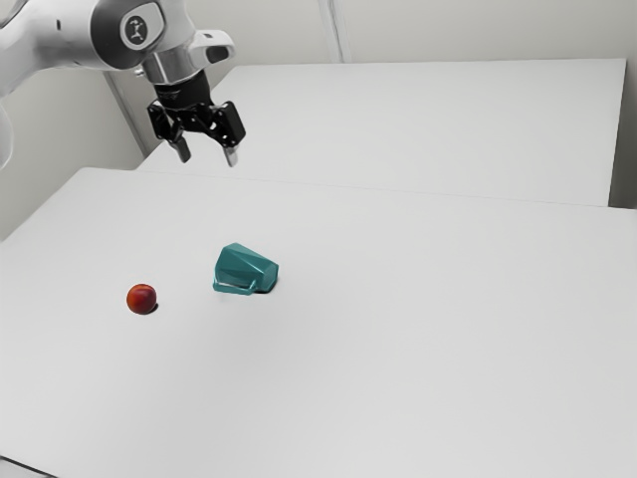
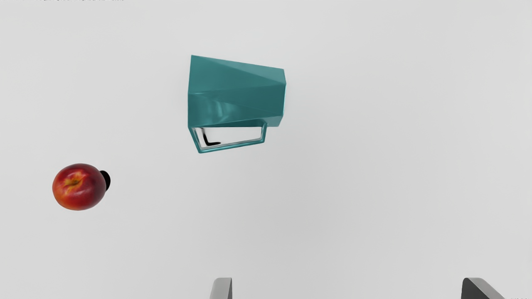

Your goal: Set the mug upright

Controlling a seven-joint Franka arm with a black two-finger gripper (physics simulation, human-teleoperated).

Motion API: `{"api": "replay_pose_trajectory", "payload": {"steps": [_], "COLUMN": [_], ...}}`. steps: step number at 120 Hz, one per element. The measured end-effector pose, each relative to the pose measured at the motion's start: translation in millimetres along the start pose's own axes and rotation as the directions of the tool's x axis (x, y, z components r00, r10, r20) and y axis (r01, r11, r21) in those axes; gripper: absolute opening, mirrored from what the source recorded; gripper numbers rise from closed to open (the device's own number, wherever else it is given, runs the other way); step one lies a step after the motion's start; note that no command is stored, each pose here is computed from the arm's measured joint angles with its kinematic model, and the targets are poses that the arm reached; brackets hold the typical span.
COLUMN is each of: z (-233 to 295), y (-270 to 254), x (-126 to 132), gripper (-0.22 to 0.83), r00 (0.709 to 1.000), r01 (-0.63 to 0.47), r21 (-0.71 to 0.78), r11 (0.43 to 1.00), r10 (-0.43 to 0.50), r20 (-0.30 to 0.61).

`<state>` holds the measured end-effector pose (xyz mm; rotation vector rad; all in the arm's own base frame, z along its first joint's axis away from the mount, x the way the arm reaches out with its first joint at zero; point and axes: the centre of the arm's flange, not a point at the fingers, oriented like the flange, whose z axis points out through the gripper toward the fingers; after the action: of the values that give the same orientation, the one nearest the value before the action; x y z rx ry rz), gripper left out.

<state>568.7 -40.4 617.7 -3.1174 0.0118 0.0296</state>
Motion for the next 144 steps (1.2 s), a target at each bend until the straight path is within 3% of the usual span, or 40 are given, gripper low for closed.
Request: {"api": "replay_pose_trajectory", "payload": {"steps": [57,90,123,144], "z": [0.8,72.6,142.5,171.8], "y": [-0.1,-4.2,-95.8,-154.6], "x": [-2.3,-7.6,9.2,19.4], "gripper": [0.62,0.62,0.62,0.62], "r00": [1.0,0.994,0.992,0.997], "r01": [0.004,0.019,0.076,0.063], "r21": [0.018,-0.03,-0.24,-0.393], "r11": [1.0,0.999,0.968,0.917], "r10": [-0.004,-0.016,-0.048,-0.041], "r20": [-0.013,0.112,0.119,0.065]}}
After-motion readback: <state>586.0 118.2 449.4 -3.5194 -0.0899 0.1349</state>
